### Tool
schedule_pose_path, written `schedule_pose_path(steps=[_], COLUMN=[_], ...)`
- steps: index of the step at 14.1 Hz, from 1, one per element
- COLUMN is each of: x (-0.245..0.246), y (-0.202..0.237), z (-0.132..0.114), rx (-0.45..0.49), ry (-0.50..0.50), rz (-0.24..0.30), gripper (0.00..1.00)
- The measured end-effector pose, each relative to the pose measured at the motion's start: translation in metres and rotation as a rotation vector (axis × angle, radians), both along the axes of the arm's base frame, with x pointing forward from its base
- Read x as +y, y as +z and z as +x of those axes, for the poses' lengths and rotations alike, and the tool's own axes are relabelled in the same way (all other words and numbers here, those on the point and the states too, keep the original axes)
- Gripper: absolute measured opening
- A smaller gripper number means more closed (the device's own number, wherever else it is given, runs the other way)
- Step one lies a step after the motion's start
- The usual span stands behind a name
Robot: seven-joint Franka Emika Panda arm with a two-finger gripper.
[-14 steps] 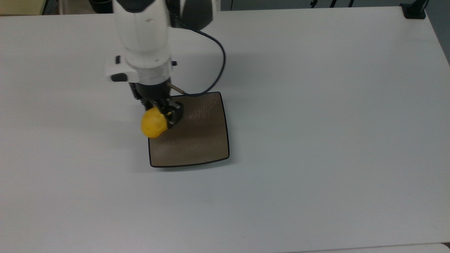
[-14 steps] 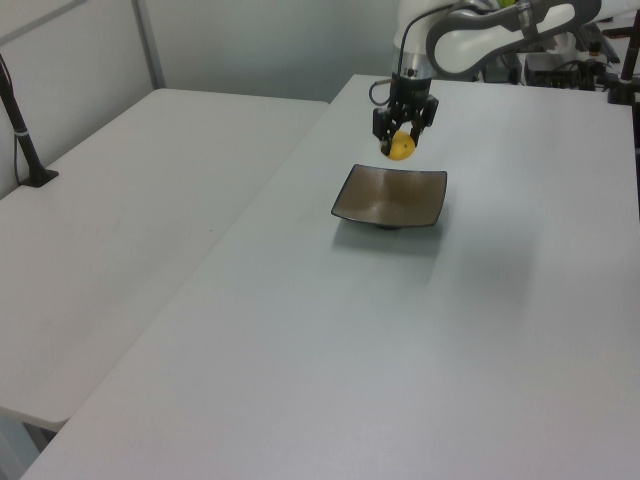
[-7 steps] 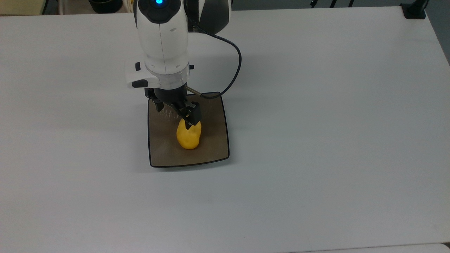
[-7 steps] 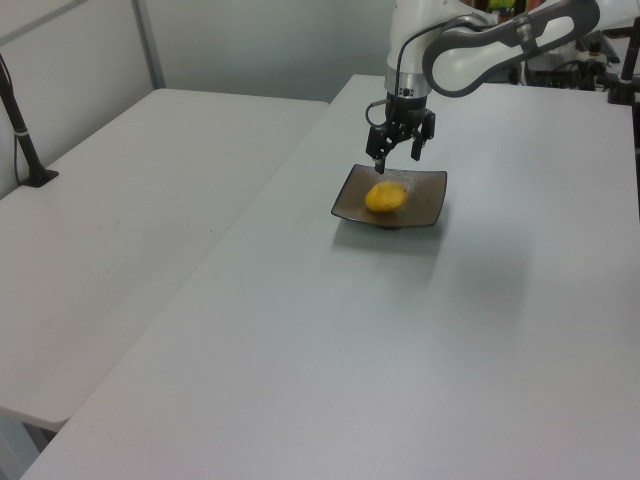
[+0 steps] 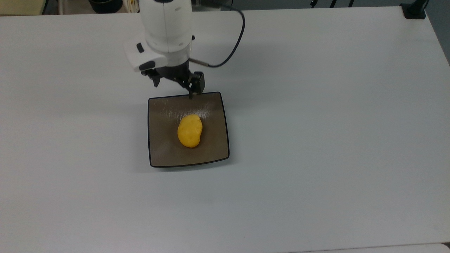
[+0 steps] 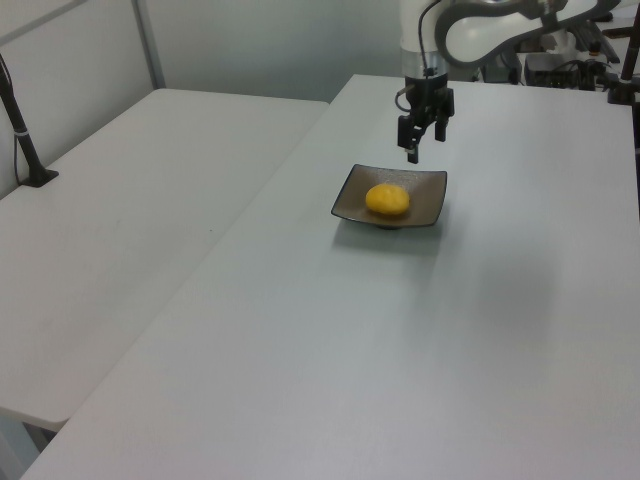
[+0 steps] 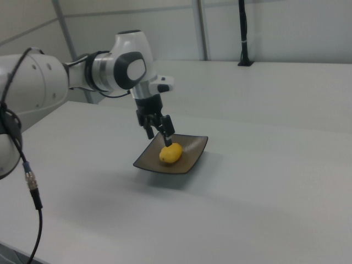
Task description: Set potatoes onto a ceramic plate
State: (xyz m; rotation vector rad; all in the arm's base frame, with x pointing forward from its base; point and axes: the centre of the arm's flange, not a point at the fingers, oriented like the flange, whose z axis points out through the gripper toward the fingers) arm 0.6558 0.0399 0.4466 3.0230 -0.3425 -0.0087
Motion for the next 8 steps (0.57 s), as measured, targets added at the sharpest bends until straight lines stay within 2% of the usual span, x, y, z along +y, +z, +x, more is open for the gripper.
schedule_pose_path(steps=[2,4,8], x=[0.017,0.026,0.033], y=[0.009,0.019,0.049], z=[-0.025,-0.043,-0.081], rx=[0.024,0.023,0.005], ry=[0.077,0.101,0.157], rz=[-0.015,-0.017,0.030], gripper=[1.00,1.00,1.00])
